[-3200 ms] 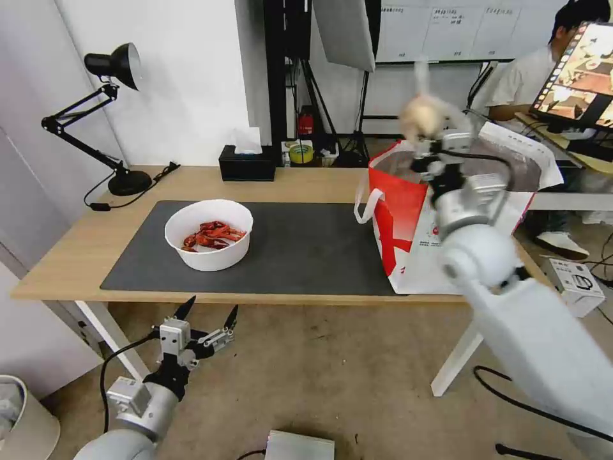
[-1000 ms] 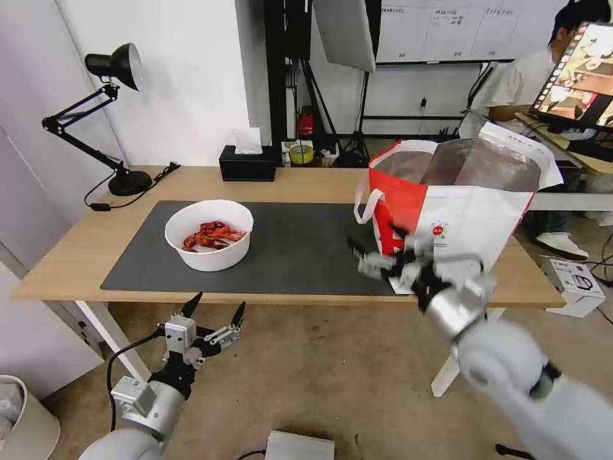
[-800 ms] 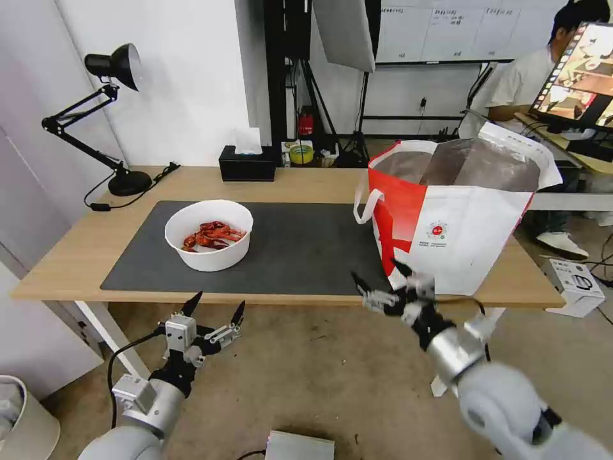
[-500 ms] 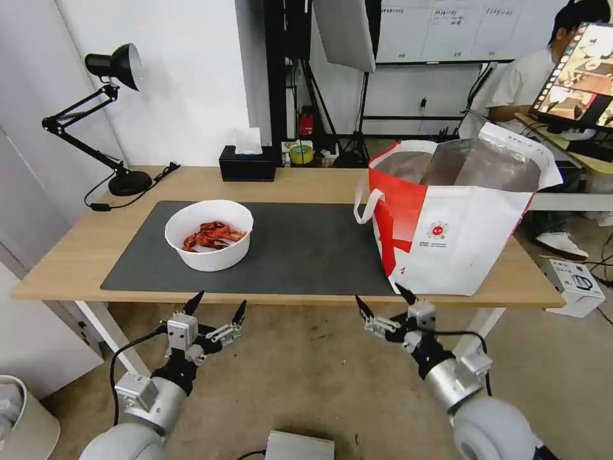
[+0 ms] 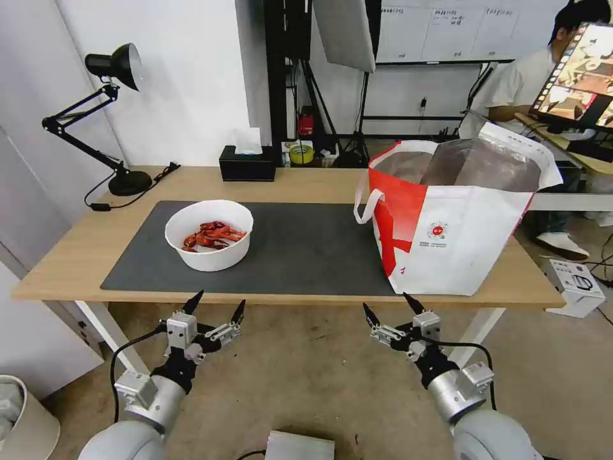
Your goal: Pick up the trash from the table and place it into the takeout bag.
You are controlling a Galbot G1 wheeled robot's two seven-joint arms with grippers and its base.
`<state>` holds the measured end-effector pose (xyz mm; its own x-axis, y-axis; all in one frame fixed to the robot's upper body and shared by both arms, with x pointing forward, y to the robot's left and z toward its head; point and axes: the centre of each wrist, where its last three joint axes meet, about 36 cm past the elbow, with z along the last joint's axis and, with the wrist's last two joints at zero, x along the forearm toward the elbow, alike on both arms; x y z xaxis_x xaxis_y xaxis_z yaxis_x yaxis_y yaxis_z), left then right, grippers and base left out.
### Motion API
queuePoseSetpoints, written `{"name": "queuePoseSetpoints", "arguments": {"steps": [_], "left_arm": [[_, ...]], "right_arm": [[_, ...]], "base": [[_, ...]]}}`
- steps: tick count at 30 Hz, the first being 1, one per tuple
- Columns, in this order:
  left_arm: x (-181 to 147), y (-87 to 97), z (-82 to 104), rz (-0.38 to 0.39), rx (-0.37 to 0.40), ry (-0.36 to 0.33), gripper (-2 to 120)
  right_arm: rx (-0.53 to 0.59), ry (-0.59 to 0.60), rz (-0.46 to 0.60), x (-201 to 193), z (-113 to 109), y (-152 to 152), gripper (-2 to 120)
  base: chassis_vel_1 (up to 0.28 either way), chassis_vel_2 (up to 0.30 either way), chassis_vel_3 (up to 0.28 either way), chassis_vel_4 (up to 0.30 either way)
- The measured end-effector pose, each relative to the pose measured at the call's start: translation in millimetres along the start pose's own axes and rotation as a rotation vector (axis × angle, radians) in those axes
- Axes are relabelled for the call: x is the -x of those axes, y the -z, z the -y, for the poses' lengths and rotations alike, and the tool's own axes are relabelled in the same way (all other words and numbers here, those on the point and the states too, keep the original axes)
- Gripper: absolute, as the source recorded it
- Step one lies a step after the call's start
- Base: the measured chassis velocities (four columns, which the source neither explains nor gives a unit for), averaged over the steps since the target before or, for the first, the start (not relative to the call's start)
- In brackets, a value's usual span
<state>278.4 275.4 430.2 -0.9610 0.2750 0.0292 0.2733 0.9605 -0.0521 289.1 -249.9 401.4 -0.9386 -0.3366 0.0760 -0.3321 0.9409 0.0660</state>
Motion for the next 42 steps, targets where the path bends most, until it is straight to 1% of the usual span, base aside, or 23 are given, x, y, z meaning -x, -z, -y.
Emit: {"name": "queuePoseSetpoints", "arguments": {"steps": [1, 4, 5, 6, 7, 8, 9, 12, 13, 16, 18, 19, 21, 22, 24, 26, 28, 29, 31, 32, 33, 35, 42], "left_arm": [[0, 0.0, 0.0, 0.0, 0.0, 0.0, 100], [19, 25.7, -23.5, 0.021, 0.018, 0.025, 100], [19, 25.7, -23.5, 0.021, 0.018, 0.025, 100], [27, 38.6, -34.4, 0.021, 0.032, 0.038, 100], [31, 45.4, -40.3, 0.02, 0.038, 0.047, 100], [40, 59.7, -54.0, 0.01, 0.053, 0.069, 100], [40, 59.7, -54.0, 0.01, 0.053, 0.069, 100], [66, 88.2, -89.7, -0.022, 0.073, 0.123, 100], [66, 88.2, -89.7, -0.022, 0.073, 0.123, 100], [93, 117.8, -123.5, -0.059, 0.056, 0.162, 100], [95, 121.2, -127.9, -0.069, 0.056, 0.168, 100], [101, 130.5, -137.6, -0.096, 0.044, 0.175, 100], [104, 134.7, -141.1, -0.108, 0.036, 0.177, 100], [115, 147.1, -151.9, -0.154, 0.0, 0.176, 100], [129, 157.6, -168.0, -0.233, -0.035, 0.174, 100], [131, 158.5, -170.7, -0.247, -0.034, 0.17, 100], [139, 165.4, -184.4, -0.331, -0.019, 0.131, 100], [139, 165.4, -184.4, -0.331, -0.019, 0.131, 100], [143, 169.3, -189.3, -0.371, -0.02, 0.118, 100], [149, 171.6, -193.3, -0.405, -0.029, 0.11, 100], [149, 171.6, -193.3, -0.405, -0.029, 0.11, 100], [159, 178.9, -198.5, -0.454, -0.058, 0.093, 100], [179, 181.8, -205.7, -0.539, -0.099, 0.075, 100]], "right_arm": [[0.0, 0.0, 0.0, 0, 0, 0, 100], [0.0, 0.0, -0.001, 0, 0, 0, 100], [0.0, 0.0, -0.001, 0, 0, 0, 100], [0.0, 0.0, 0.0, 0, 0, 0, 100], [0.0, 0.0, 0.0, 0, 0, 0, 100], [0.0, 0.0, 0.0, 1, 0, 0, 100], [0.0, 0.0, 0.0, 1, 0, 0, 100], [0.0, 0.0, -0.001, 1, 0, 1, 100], [0.0, 0.0, -0.001, 1, 0, 1, 100], [0.0, 0.0, -0.001, 1, 0, 1, 100], [0.0, 0.0, -0.001, 1, 0, 1, 100], [0.0, 0.0, -0.001, 1, 0, 1, 100], [0.0, 0.0, -0.001, 1, 0, 1, 100], [0.0, 0.001, -0.001, 1, 0, 1, 100], [0.0, 0.001, -0.001, 1, 0, 1, 100], [0.0, 0.001, -0.001, 1, 0, 1, 100], [0.0, 0.001, -0.001, 1, 0, 1, 100], [0.0, 0.001, -0.001, 1, 0, 1, 100], [0.0, 0.001, -0.001, 1, 0, 1, 100], [0.0, 0.001, -0.001, 1, 0, 1, 100], [0.0, 0.001, -0.001, 1, 0, 1, 100], [0.0, 0.001, -0.001, 1, 0, 1, 100], [0.001, 0.001, -0.001, 1, 0, 1, 100]], "base": [[0.0, 0.0, 0.0, 0.0], [0.0, 0.0, 0.0, 0.0], [0.0, 0.0, 0.0, 0.0], [0.0, 0.0, 0.0, 0.0], [0.0, 0.0, 0.0, 0.0], [0.0, 0.0, 0.0, 0.0], [0.0, 0.0, 0.0, 0.0], [0.0, 0.0, 0.0, 0.0], [0.0, 0.0, 0.0, 0.0], [0.0, 0.0, 0.0, 0.0], [0.0, 0.0, 0.0, 0.0], [0.0, 0.0, 0.0, 0.0], [0.0, 0.0, 0.0, 0.0], [0.0, 0.0, 0.0, 0.0], [0.0, 0.0, 0.0, 0.0], [0.0, 0.0, 0.0, 0.0], [0.0, 0.0, 0.0, 0.0], [0.0, 0.0, 0.0, 0.0], [0.0, 0.0, 0.0, 0.0], [0.0, 0.0, 0.0, 0.0], [0.0, 0.0, 0.0, 0.0], [0.0, 0.0, 0.0, 0.0], [0.0, 0.0, 0.0, 0.0]]}}
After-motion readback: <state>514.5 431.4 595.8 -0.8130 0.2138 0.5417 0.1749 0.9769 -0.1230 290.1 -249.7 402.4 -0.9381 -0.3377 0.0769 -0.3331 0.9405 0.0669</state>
